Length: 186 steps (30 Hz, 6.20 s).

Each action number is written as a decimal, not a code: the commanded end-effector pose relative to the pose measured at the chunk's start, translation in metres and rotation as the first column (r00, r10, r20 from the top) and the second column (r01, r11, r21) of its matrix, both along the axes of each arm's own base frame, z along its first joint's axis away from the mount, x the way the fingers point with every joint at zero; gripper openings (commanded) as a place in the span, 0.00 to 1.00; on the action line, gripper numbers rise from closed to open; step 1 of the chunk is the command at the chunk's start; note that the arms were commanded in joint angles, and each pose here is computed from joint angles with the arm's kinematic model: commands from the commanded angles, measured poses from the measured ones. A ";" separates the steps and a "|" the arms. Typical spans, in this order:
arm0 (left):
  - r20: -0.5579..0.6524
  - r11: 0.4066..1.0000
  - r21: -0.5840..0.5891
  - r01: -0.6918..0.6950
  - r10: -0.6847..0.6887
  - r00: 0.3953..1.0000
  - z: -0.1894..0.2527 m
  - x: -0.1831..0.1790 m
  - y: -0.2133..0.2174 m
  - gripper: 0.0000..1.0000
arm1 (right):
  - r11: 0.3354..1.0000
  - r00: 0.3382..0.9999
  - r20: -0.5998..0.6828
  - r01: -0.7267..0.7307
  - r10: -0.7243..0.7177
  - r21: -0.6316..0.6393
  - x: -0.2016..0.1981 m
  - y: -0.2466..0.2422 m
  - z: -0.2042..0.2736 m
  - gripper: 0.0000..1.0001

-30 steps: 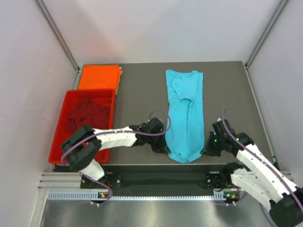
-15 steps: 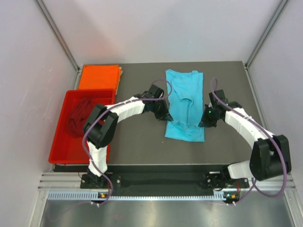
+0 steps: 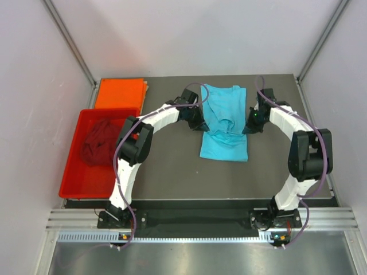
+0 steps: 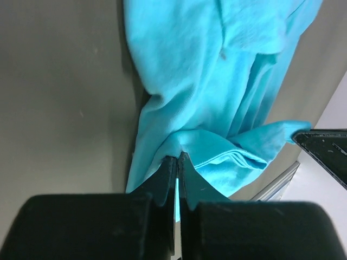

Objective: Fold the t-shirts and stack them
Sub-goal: Fold the tshirt

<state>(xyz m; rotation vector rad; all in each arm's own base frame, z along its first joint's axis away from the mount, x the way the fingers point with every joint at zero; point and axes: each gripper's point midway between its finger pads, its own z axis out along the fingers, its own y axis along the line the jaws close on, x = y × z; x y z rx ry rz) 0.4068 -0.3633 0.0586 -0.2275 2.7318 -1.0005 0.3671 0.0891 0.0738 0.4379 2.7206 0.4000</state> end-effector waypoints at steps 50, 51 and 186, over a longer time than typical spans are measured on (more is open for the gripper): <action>0.191 0.962 -0.269 -0.041 0.096 0.977 0.055 0.111 -0.003 0.35 | 1.000 0.960 0.278 0.002 -0.001 -0.001 0.154 -0.027 0.036 0.18; 0.231 0.956 -0.292 -0.005 0.075 0.970 0.072 0.110 -0.004 0.46 | 1.000 0.959 0.284 0.016 -0.015 -0.003 0.153 -0.029 0.041 0.21; 0.116 0.977 -0.085 0.198 -0.187 0.975 -0.036 -0.089 0.024 0.48 | 0.991 0.997 0.060 0.042 -0.050 0.124 -0.069 -0.029 -0.041 0.41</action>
